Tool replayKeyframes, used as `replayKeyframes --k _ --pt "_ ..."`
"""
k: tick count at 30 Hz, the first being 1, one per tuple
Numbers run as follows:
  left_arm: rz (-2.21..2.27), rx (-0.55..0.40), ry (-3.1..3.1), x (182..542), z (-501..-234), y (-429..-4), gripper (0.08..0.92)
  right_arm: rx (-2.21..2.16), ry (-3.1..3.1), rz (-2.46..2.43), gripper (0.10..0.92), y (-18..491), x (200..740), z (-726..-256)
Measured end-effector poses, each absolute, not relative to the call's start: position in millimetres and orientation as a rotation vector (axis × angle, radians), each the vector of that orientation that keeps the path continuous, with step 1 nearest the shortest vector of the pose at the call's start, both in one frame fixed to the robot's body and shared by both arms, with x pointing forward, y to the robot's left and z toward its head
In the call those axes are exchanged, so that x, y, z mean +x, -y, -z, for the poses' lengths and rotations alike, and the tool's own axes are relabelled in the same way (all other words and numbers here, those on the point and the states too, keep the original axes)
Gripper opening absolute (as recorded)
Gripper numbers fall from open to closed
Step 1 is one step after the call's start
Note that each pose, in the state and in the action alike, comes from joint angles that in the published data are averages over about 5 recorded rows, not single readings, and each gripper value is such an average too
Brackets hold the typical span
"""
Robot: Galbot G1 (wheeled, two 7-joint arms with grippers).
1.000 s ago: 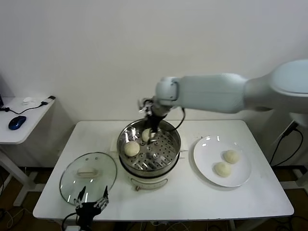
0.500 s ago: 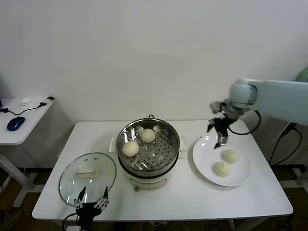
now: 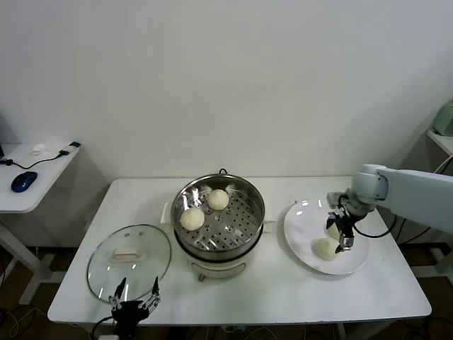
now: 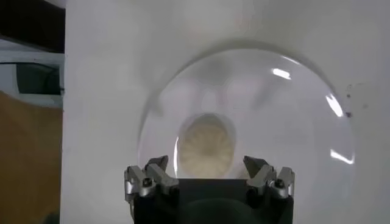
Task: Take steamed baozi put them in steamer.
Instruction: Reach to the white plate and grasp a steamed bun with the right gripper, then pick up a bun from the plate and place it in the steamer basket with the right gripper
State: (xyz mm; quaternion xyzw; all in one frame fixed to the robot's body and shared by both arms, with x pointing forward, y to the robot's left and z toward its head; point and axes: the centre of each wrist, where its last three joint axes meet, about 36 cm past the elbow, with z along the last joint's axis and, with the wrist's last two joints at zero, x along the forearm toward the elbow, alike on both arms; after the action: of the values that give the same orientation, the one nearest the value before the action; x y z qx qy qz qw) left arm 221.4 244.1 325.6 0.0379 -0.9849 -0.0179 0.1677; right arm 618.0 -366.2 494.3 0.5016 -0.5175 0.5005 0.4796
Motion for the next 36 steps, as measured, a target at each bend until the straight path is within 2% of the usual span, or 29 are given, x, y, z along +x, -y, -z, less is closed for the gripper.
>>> replayKeyframes --k 10,16,23,30,36 --pt "0.051 0.106 2.802 220 -325 -244 0.823 1.191 1.291 -1.218 0.815 368 619 -466" --pt "0.05 0.102 2.803 219 -326 -243 0.823 1.187 1.301 -1.205 0.739 370 617 -460" --pt "0.05 0.094 2.805 218 -329 -241 0.823 1.188 1.312 -1.208 0.689 372 616 -465" --pt "0.046 0.084 2.808 216 -332 -237 0.823 1.236 1.336 -1.24 0.679 360 628 -500" --pt "0.051 0.078 2.812 215 -335 -235 0.823 1.31 1.357 -1.317 0.679 339 650 -571"
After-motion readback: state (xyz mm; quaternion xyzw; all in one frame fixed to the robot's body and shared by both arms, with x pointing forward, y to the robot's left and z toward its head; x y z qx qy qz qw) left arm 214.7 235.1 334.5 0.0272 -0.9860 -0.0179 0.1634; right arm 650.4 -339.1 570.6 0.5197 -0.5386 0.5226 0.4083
